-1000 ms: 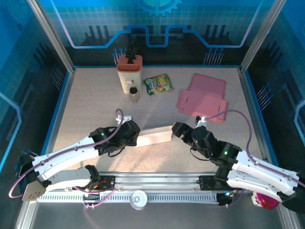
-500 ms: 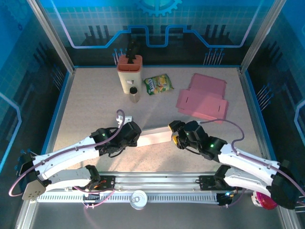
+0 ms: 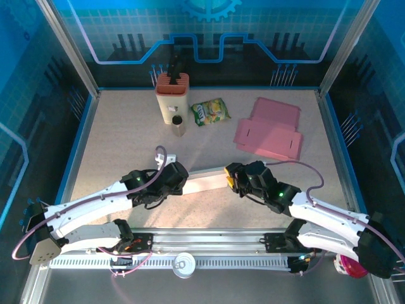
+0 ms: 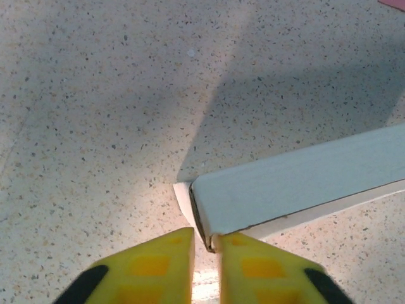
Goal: Fold the paper box
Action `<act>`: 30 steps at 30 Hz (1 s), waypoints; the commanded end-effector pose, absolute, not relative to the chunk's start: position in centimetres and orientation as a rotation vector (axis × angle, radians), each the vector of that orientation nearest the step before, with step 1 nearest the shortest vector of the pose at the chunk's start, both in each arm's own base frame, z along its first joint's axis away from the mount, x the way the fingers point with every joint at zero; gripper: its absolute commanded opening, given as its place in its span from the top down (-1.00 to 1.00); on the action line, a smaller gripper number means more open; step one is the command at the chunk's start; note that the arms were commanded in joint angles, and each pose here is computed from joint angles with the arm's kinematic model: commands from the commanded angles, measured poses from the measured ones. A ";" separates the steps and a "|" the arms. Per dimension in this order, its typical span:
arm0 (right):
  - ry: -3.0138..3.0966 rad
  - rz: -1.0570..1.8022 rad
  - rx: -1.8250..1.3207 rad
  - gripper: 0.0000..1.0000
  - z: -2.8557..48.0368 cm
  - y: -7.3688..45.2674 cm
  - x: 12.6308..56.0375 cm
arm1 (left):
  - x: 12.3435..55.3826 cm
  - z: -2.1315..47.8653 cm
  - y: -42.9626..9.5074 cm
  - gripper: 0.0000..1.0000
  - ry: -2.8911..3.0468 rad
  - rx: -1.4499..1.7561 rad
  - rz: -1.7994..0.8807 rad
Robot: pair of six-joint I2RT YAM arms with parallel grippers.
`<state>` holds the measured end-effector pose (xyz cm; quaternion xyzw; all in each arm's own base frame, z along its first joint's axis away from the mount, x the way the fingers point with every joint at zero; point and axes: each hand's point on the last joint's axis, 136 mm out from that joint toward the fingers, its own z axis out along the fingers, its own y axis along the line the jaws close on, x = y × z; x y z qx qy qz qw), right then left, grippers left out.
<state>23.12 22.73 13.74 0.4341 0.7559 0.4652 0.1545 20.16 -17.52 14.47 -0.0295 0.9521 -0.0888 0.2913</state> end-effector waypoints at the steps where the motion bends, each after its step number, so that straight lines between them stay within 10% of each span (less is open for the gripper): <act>1: 2.212 1.192 1.301 0.21 10.6 21.2 22.8 | 19.7 16.3 -17.8 0.37 2.517 -0.108 -0.322; 14: 2.284 1.128 1.291 0.48 8.8 21.6 22.5 | 21.1 17.2 -16.3 -0.13 2.459 -0.318 -0.575; 30: 2.294 1.095 1.303 0.53 8.1 21.1 22.0 | 21.8 14.0 -16.0 0.29 2.504 -0.394 -0.594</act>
